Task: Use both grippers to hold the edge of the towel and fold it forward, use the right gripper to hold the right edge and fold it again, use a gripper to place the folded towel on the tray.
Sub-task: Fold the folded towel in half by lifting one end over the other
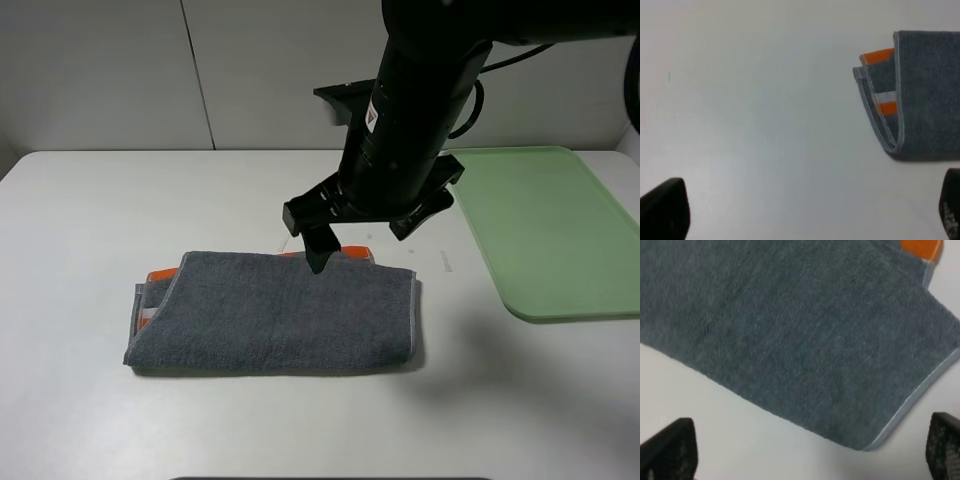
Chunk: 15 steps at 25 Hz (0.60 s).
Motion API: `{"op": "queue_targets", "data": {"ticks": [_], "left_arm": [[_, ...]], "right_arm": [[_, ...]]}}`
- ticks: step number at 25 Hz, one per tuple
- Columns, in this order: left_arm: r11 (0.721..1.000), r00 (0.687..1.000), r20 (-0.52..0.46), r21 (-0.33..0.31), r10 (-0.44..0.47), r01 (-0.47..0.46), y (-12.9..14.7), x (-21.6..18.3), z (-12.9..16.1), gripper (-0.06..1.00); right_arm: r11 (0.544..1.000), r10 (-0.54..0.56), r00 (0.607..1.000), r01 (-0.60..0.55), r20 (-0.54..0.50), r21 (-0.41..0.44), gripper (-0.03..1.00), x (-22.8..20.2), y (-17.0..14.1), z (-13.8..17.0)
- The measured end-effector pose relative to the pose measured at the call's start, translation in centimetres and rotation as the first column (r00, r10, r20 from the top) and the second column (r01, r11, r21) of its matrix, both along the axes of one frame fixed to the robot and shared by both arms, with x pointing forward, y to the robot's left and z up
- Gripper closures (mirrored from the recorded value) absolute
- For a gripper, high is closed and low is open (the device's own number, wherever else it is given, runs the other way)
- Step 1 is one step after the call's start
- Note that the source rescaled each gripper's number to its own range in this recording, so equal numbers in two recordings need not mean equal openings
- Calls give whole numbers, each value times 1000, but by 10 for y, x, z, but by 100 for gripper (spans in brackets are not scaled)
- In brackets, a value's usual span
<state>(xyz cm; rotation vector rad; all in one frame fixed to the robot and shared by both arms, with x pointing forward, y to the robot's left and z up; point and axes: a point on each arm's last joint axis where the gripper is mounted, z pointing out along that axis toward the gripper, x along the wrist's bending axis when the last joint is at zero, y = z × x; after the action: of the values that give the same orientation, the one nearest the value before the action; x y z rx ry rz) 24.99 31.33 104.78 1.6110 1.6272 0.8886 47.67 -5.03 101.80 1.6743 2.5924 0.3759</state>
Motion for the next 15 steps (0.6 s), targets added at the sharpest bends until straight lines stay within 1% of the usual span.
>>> {"op": "queue_targets", "data": {"ticks": [4,8,12,15], "left_arm": [[1000,1000,0,0,0,0,0,0,0,-6],[1000,1000,0,0,0,0,0,0,0,-6],[1000,1000,0,0,0,0,0,0,0,-6],[1000,1000,0,0,0,0,0,0,0,-6]], "right_arm": [[998,-62,998,62,-17,4,-3,0,0,0],[997,-77,996,76,-38,-24,-3,-2,-3,-1],[995,-68,998,68,-1,-72,-3,1,-8,-2],[993,-84,996,85,17,-85,-3,7,-15,-3]]}}
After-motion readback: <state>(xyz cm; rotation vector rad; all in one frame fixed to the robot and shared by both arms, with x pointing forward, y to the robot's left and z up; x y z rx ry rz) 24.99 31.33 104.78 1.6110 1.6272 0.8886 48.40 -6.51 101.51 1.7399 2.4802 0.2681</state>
